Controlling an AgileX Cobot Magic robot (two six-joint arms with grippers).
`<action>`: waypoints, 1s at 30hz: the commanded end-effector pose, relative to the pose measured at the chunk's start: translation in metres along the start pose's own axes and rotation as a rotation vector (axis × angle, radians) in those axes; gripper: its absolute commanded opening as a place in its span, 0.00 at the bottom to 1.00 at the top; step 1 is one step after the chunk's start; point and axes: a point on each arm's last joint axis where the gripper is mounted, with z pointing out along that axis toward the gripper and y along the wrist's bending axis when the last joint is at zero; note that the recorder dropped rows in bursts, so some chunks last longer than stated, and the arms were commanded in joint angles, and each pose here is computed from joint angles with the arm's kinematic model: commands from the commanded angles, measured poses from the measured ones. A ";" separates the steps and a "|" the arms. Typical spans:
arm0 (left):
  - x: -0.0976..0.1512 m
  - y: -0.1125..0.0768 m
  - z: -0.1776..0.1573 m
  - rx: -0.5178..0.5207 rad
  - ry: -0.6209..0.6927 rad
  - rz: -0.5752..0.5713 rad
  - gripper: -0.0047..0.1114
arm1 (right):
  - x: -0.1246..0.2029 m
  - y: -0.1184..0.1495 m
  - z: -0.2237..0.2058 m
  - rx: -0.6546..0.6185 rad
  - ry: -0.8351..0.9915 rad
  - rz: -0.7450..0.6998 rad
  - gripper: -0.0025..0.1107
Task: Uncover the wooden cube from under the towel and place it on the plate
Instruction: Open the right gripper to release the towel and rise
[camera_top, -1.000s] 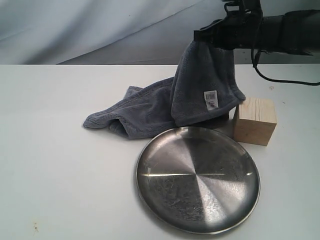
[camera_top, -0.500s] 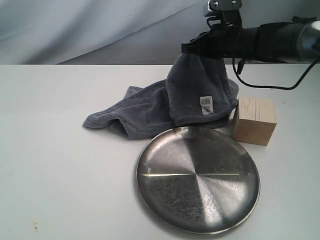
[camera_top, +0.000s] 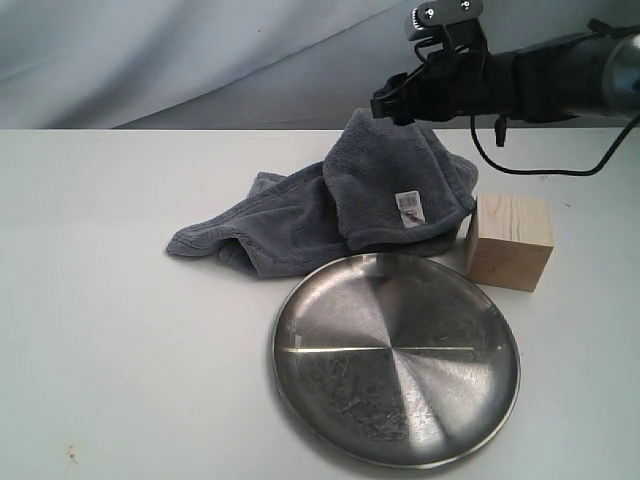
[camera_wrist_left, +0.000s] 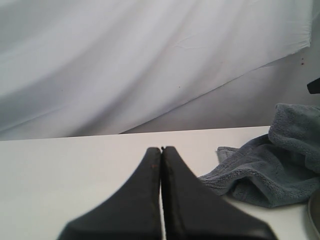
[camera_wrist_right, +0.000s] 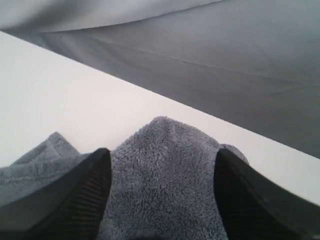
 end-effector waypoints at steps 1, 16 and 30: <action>0.000 0.000 0.000 -0.003 -0.011 -0.005 0.04 | -0.020 0.007 -0.018 -0.028 -0.023 -0.083 0.49; 0.000 0.000 0.000 -0.003 -0.011 -0.005 0.04 | -0.041 0.004 -0.092 0.104 0.295 -0.195 0.28; 0.000 0.000 0.000 -0.003 -0.011 -0.005 0.04 | -0.011 -0.006 -0.122 0.373 0.698 0.222 0.28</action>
